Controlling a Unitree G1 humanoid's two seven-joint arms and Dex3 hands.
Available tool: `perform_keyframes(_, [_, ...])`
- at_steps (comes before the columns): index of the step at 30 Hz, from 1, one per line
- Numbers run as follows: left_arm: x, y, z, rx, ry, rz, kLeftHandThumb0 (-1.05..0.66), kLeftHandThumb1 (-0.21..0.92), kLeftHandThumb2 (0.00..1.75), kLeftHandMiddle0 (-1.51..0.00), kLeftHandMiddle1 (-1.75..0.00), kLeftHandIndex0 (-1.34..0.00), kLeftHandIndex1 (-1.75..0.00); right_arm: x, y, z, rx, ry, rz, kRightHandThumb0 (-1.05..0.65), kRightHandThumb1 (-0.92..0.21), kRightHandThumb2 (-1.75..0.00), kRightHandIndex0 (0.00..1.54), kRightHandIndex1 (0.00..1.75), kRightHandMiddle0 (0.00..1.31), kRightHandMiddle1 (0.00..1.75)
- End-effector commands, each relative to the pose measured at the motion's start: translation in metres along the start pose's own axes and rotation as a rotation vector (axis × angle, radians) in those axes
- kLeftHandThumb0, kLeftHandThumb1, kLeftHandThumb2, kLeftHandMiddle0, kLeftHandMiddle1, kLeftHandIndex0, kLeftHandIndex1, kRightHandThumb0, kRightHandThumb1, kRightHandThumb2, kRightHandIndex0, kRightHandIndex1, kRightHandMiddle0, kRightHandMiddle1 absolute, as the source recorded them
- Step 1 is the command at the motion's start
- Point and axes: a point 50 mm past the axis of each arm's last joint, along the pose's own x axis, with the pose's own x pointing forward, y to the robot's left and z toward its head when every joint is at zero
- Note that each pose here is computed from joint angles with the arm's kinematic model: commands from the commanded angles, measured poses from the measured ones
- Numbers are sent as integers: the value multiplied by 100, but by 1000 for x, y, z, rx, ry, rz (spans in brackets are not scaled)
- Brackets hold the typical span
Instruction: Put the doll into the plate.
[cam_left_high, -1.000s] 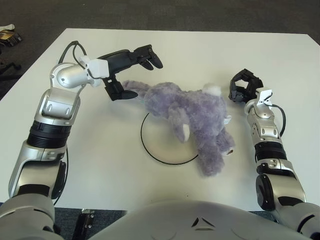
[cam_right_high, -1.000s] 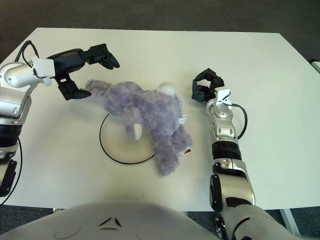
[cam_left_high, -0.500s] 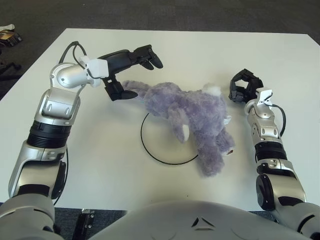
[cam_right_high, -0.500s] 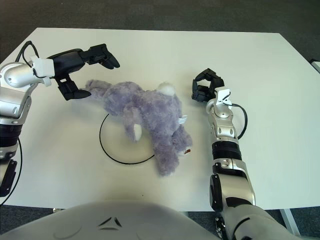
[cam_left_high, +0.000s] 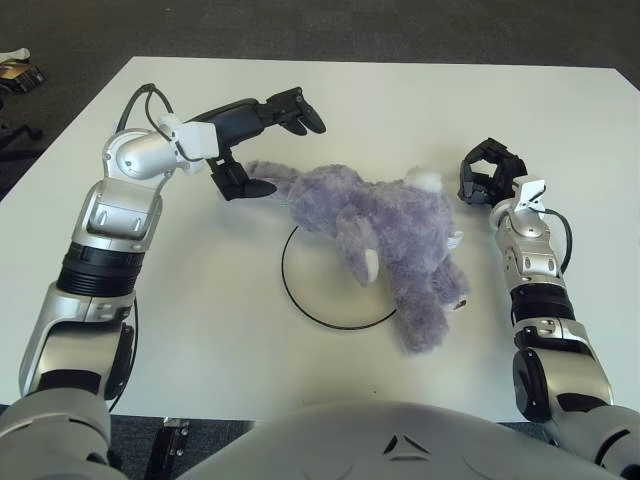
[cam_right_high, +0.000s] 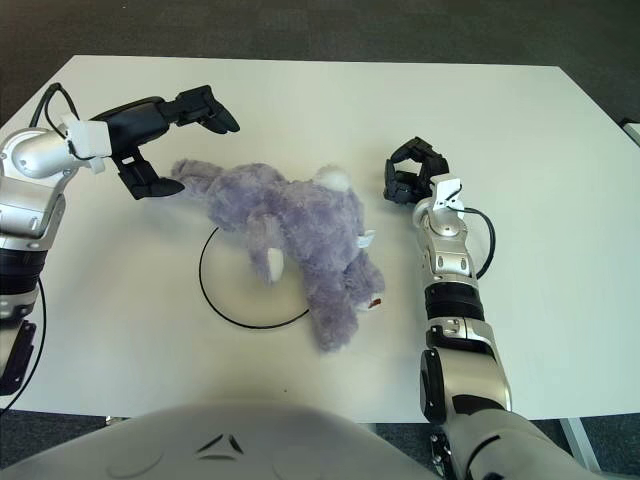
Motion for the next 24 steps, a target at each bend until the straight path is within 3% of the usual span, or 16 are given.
perform_keyframes(1, [-1,-4,-4,-4,12,30,-45,15,123,-7,-100,0,-113,-11,-4,-18,-70,53,-12,-47,-37,-126,133,175,57,175])
perform_keyframes(8, [-1,-7,-8,71,17,144,-48,16,122,-10,-102,0,-114,-24,5,7,-166,-97,-13,-47,-34,-129,128,175,59,175])
perform_keyframes(16, [0,-13,-12,150,50,204,-51,15,120,-12,-101,0,-112,-32,12,27,-174,-135,-5,-47,-35,-128,123,175,59,175])
perform_keyframes(24, [0,-18,-14,256,76,252,-61,23,112,-29,-109,0,-106,-40,16,41,-173,-156,4,-47,-35,-128,118,175,59,175])
